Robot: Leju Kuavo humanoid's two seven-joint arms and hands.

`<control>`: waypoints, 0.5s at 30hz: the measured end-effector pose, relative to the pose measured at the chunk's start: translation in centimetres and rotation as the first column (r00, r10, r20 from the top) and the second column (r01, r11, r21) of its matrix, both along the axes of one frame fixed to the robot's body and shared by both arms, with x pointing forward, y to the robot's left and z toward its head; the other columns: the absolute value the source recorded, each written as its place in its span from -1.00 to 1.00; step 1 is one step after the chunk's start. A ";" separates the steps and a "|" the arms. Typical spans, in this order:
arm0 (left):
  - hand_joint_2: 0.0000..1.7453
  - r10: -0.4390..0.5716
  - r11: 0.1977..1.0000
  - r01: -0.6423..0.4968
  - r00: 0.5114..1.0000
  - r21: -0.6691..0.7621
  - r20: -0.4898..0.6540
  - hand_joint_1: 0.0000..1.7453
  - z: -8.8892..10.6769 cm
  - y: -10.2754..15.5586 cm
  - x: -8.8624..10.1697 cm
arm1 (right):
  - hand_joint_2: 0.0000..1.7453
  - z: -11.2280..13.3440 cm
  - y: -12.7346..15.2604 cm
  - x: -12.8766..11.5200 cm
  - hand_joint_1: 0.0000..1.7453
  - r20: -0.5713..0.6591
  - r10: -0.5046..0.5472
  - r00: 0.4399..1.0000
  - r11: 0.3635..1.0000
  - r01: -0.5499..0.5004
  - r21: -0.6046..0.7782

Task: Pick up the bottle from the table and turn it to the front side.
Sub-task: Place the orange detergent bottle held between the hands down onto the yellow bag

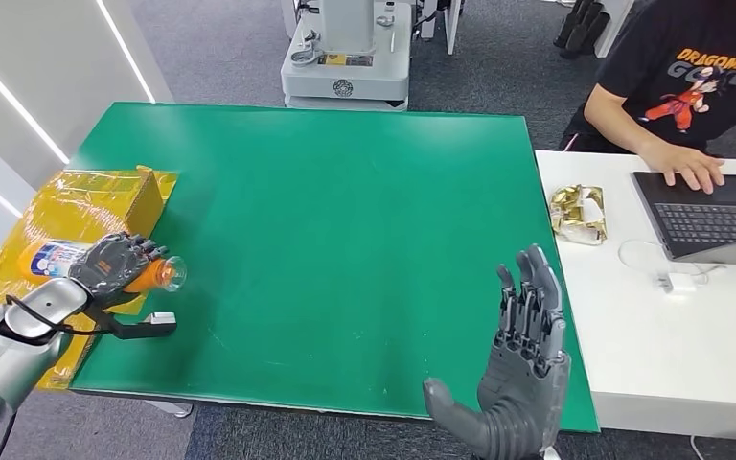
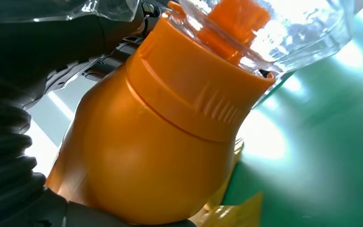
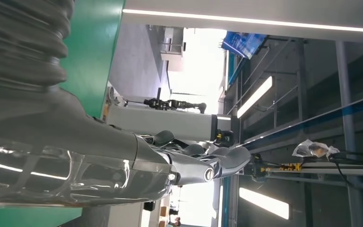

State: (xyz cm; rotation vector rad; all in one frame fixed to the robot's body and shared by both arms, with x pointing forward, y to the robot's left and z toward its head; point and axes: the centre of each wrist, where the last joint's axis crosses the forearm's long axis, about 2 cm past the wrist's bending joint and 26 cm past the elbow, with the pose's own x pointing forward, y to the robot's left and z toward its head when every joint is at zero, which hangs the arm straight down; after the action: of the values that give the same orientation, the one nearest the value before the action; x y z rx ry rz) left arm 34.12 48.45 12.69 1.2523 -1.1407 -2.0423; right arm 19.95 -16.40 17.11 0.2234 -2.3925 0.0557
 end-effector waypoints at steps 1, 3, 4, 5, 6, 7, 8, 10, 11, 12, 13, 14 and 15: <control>1.00 -0.005 1.000 0.005 1.000 -0.001 -0.003 1.00 -0.1 -0.2 -0.1 | 1.00 0.0 0.0 0.0 -1.00 0.001 0.000 1.000 1.000 0.000 0.001; 1.00 -0.006 1.000 0.006 1.000 0.000 -0.015 1.00 -0.2 -0.4 -0.2 | 1.00 0.1 0.0 0.1 -1.00 0.003 0.000 1.000 1.000 0.000 0.002; 1.00 -0.005 1.000 0.005 1.000 0.001 -0.024 1.00 -0.3 -0.5 -0.2 | 1.00 0.1 0.0 0.1 -1.00 0.003 0.000 1.000 1.000 0.000 0.003; 1.00 -0.003 1.000 0.003 0.999 0.002 -0.033 1.00 -0.3 -0.6 -0.3 | 1.00 0.1 0.0 0.1 -1.00 0.004 0.000 1.000 1.000 0.000 0.003; 1.00 -0.002 1.000 0.002 0.999 0.004 -0.040 1.00 -0.4 -0.6 -0.4 | 1.00 0.1 0.0 0.1 -1.00 0.004 0.000 1.000 1.000 0.000 0.004; 1.00 -0.002 1.000 0.002 0.999 0.005 -0.046 1.00 -0.6 -0.7 -0.5 | 1.00 0.1 0.0 0.1 -1.00 0.004 0.000 1.000 1.000 0.000 0.004; 1.00 -0.003 1.000 0.003 0.999 0.005 -0.051 1.00 -0.7 -0.7 -0.7 | 1.00 0.1 0.0 0.1 -1.00 0.004 0.000 1.000 1.000 0.000 0.004; 1.00 0.000 1.000 0.000 0.998 0.004 -0.066 1.00 -1.0 -0.8 -0.9 | 1.00 0.1 0.0 0.1 -1.00 0.004 0.000 1.000 1.000 0.000 0.004; 1.00 0.007 1.000 -0.007 0.997 0.004 -0.079 0.83 -1.2 -0.7 -1.0 | 1.00 0.1 0.0 0.1 -1.00 0.005 0.000 1.000 1.000 0.000 0.005; 1.00 0.016 1.000 -0.015 0.996 0.003 -0.092 0.33 -1.2 -0.7 -1.1 | 1.00 0.1 0.0 0.1 -1.00 0.006 -0.001 1.000 1.000 0.001 0.005; 1.00 0.025 1.000 -0.025 0.994 0.002 -0.106 -0.16 -1.3 -0.7 -1.1 | 1.00 0.1 -0.1 0.1 -1.00 0.007 -0.001 1.000 1.000 0.001 0.005; 1.00 0.034 0.999 -0.034 0.993 0.002 -0.116 -0.66 -1.3 -0.7 -1.1 | 1.00 0.1 -0.1 0.2 -1.00 0.009 0.000 1.000 1.000 0.000 0.005; 1.00 0.042 0.999 -0.042 0.992 0.003 -0.121 -0.99 -1.4 -0.6 -1.1 | 1.00 0.1 -0.1 0.2 -1.00 0.011 0.001 1.000 1.000 -0.001 0.006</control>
State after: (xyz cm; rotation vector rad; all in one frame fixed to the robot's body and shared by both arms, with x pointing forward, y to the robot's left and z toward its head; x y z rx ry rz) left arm 33.01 47.81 11.31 1.1263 -1.0495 -2.0572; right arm 20.11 -16.45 17.20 0.2270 -2.4037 0.0507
